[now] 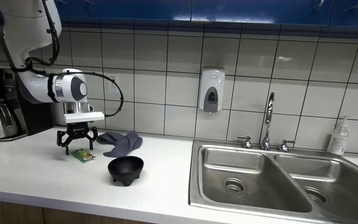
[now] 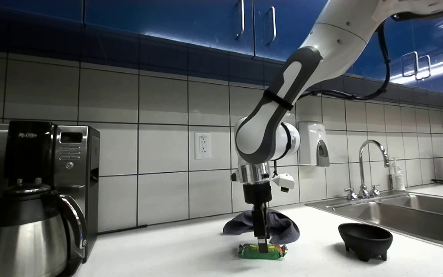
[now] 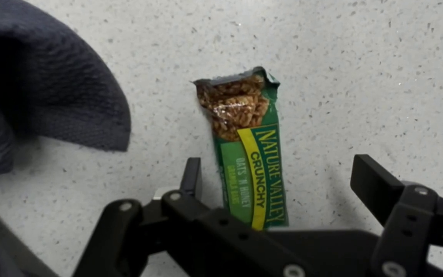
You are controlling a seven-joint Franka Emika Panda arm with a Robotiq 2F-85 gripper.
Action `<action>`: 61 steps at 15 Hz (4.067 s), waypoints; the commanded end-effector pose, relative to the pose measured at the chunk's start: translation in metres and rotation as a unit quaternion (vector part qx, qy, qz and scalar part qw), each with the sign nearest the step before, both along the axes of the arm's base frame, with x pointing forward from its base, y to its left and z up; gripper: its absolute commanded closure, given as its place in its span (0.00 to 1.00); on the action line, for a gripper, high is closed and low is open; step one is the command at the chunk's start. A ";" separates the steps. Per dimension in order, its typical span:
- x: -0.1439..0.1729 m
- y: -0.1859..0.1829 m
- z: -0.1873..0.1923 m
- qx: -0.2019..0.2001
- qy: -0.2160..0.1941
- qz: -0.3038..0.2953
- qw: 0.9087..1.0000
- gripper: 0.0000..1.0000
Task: Put the green bar in the bowl
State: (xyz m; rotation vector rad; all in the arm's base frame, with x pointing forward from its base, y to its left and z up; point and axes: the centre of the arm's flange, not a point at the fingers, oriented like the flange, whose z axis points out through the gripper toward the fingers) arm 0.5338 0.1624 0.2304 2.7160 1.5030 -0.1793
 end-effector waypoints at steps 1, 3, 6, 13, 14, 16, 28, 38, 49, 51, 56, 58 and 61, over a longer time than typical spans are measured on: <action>0.000 0.000 0.000 0.000 0.000 0.000 1.000 0.00; 0.000 0.000 0.000 0.000 0.000 0.000 1.000 0.00; 0.000 0.000 0.000 0.000 0.000 0.000 1.000 0.00; 0.009 0.001 -0.003 -0.004 0.000 0.013 1.000 0.00; 0.011 0.001 -0.004 -0.006 -0.001 0.017 1.000 0.00; 0.016 0.002 -0.007 -0.011 -0.007 0.019 1.000 0.00; 0.032 0.005 -0.018 -0.013 -0.013 0.033 0.999 0.00; 0.032 0.006 -0.008 -0.009 -0.027 0.028 0.999 0.82; 0.027 -0.002 0.024 -0.013 -0.048 -0.021 0.999 0.85; 0.024 -0.008 0.033 -0.011 -0.054 -0.033 0.998 0.85; 0.009 -0.028 0.049 -0.010 -0.070 -0.074 0.995 0.85; 0.001 -0.039 0.054 -0.012 -0.074 -0.094 0.993 0.85; -0.012 -0.053 0.060 -0.014 -0.078 -0.123 0.989 0.85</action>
